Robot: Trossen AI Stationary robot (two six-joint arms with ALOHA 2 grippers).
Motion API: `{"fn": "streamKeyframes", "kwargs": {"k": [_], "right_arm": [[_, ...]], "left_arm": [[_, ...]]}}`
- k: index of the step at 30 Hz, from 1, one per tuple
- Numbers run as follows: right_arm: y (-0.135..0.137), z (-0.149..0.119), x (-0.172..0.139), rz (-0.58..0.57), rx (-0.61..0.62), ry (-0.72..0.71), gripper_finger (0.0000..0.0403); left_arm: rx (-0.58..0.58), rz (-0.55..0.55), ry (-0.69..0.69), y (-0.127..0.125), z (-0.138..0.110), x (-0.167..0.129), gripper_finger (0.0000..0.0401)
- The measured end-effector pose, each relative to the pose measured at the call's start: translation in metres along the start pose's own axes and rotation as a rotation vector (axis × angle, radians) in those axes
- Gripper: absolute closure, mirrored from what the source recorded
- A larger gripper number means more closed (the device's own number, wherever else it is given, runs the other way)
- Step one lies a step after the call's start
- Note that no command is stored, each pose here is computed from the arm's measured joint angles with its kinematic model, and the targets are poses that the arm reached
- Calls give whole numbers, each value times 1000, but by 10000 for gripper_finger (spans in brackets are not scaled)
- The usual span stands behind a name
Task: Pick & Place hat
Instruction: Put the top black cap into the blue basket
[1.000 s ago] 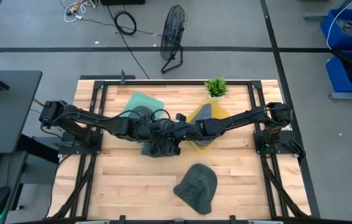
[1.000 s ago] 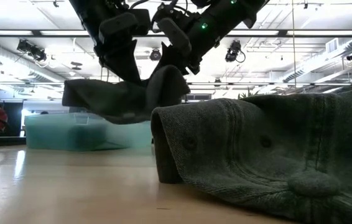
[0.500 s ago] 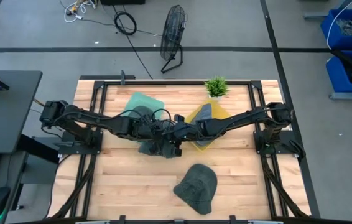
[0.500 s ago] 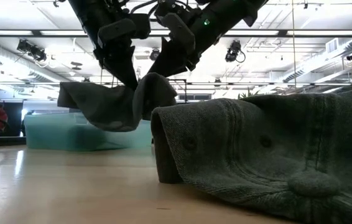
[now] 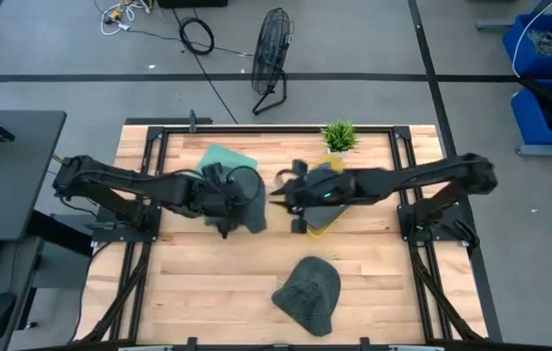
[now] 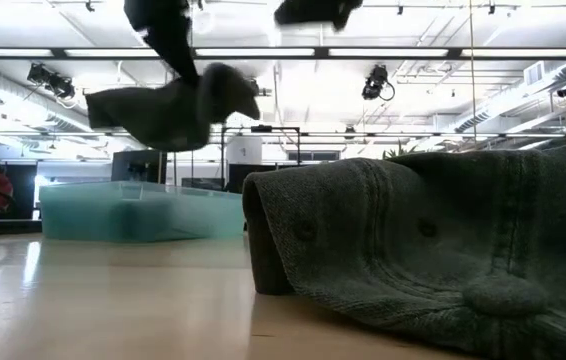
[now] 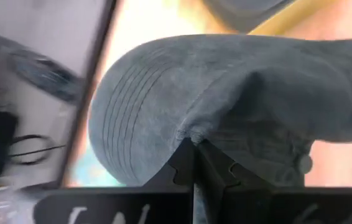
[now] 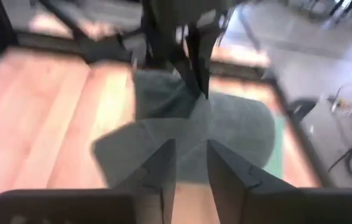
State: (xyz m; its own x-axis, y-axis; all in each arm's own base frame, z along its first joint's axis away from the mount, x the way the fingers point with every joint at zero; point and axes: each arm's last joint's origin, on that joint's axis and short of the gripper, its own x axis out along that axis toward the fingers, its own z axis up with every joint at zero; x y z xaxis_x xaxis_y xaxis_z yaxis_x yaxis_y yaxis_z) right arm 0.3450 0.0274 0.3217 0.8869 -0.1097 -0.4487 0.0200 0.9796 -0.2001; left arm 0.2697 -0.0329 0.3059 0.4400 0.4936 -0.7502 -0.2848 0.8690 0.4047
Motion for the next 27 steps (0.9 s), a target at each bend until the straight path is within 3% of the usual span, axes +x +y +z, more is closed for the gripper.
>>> {"fn": "streamKeyframes", "kwargs": {"k": [6, 14, 20, 27], "right_arm": [[-12, 12, -49, -37, -2, -29, 333], [-13, 5, -58, -29, 47, 42, 344], [-12, 4, -51, -28, 44, 54, 344], [-11, 2, -48, -27, 41, 65, 344]], "left_arm": [[202, 76, 154, 26, -6, -6, 393], [251, 90, 362, 43, -41, 50, 393], [343, 95, 371, 44, -62, 86, 392], [478, 168, 297, 45, -54, 90, 392]]}}
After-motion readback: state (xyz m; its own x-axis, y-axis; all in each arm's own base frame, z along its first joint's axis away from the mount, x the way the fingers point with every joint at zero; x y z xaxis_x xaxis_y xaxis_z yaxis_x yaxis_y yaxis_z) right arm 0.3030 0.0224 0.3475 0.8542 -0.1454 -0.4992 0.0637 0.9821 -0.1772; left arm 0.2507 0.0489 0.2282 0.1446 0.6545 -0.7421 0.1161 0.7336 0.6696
